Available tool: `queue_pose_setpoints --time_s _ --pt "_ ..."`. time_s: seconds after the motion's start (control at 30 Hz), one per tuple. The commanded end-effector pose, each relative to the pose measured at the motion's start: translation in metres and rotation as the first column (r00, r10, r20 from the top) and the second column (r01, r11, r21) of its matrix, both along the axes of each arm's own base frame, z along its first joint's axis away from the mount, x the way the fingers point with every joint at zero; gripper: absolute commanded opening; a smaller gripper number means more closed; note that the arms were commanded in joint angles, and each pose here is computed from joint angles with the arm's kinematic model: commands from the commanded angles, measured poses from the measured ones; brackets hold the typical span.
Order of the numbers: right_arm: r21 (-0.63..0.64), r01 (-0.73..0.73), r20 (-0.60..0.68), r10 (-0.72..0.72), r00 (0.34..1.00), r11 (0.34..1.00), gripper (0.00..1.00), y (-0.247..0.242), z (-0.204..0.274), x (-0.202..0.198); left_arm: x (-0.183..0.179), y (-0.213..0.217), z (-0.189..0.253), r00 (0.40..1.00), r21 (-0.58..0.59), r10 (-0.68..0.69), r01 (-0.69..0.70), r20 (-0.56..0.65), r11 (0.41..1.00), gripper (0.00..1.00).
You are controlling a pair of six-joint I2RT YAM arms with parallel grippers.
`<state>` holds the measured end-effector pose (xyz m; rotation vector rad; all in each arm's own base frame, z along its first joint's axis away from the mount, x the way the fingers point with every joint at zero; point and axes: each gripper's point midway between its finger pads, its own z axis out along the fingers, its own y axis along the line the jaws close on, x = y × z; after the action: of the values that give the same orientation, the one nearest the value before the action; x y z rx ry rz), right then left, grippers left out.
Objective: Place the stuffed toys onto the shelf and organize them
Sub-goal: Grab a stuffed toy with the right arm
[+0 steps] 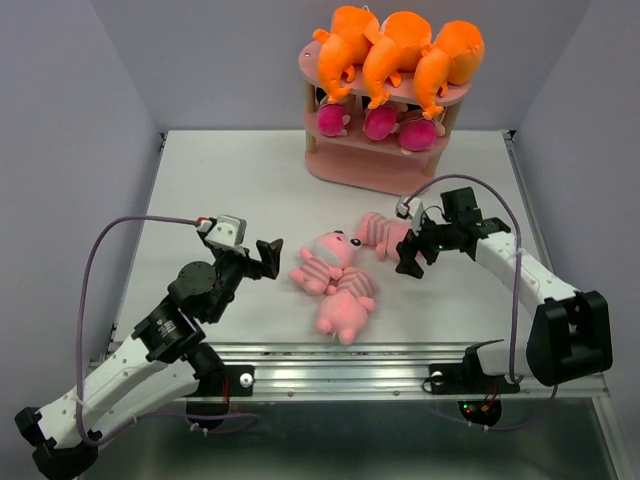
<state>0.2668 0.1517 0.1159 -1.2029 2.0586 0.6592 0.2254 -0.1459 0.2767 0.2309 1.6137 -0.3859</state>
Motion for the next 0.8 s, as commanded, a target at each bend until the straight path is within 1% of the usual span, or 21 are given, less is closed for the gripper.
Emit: queue_pose_setpoints --time_s 0.0,0.07,0.13,0.2,0.33,0.4,0.43,0.5,0.53,0.57,0.67,0.7,0.73,0.77 --pt "-0.018 0.143 0.137 -0.139 0.981 0.990 1.00 -0.003 0.024 0.051 -0.003 0.015 0.018 0.997 -0.061 0.038 -0.034 0.068 0.998 0.99" --pt "-0.056 0.176 0.172 -0.164 0.971 0.983 1.00 -0.010 0.024 0.063 -0.005 0.014 0.018 0.997 -0.069 0.027 -0.023 0.069 0.997 0.99" --pt "-0.091 0.180 0.213 -0.158 0.964 0.979 1.00 -0.016 0.026 0.072 -0.004 0.010 0.015 0.998 -0.054 0.010 -0.006 0.064 0.999 0.99" --pt "-0.127 0.174 0.224 -0.142 0.964 0.977 1.00 -0.019 0.018 0.076 -0.001 0.006 0.011 0.999 -0.031 0.001 0.001 0.051 1.000 0.99" --pt "-0.162 0.168 0.208 -0.132 0.969 0.973 1.00 -0.023 -0.008 0.077 0.006 -0.002 0.003 0.999 0.007 -0.027 0.026 0.022 1.000 0.99" --pt "-0.184 0.162 0.171 -0.131 0.977 0.969 1.00 -0.025 -0.030 0.072 0.011 -0.002 0.001 1.000 0.019 -0.027 0.027 0.011 0.999 0.99" --pt "-0.191 0.173 0.172 -0.140 0.975 0.966 0.99 -0.027 -0.038 0.073 0.013 -0.005 -0.002 0.999 0.027 -0.038 0.038 0.000 0.999 0.99" --pt "-0.204 0.175 0.163 -0.143 0.976 0.963 0.95 -0.029 -0.047 0.073 0.016 -0.004 -0.005 1.000 0.036 -0.030 0.030 -0.009 0.999 0.99" --pt "-0.208 0.179 0.157 -0.148 0.977 0.962 0.92 -0.029 -0.052 0.074 0.018 -0.004 -0.007 1.000 0.039 -0.027 0.027 -0.016 0.999 0.99" --pt "-0.214 0.183 0.150 -0.153 0.977 0.959 0.85 -0.030 -0.056 0.073 0.018 -0.003 -0.008 1.000 0.041 -0.024 0.024 -0.018 0.999 0.99" --pt "-0.226 0.197 0.115 -0.174 0.978 0.954 0.70 -0.032 -0.065 0.072 0.020 -0.002 -0.010 1.000 0.046 -0.021 0.022 -0.023 0.999 0.99" --pt "-0.230 0.195 0.105 -0.175 0.979 0.953 0.58 -0.032 -0.067 0.071 0.020 -0.002 -0.011 1.000 0.046 -0.021 0.022 -0.023 0.999 0.99" --pt "-0.235 0.193 0.087 -0.178 0.980 0.953 0.52 -0.032 -0.070 0.069 0.021 -0.002 -0.011 1.000 0.045 -0.021 0.022 -0.023 0.999 0.99" --pt "-0.237 0.191 0.075 -0.178 0.981 0.952 0.40 -0.032 -0.072 0.067 0.021 -0.001 -0.012 1.000 0.046 -0.019 0.020 -0.024 0.999 0.99"
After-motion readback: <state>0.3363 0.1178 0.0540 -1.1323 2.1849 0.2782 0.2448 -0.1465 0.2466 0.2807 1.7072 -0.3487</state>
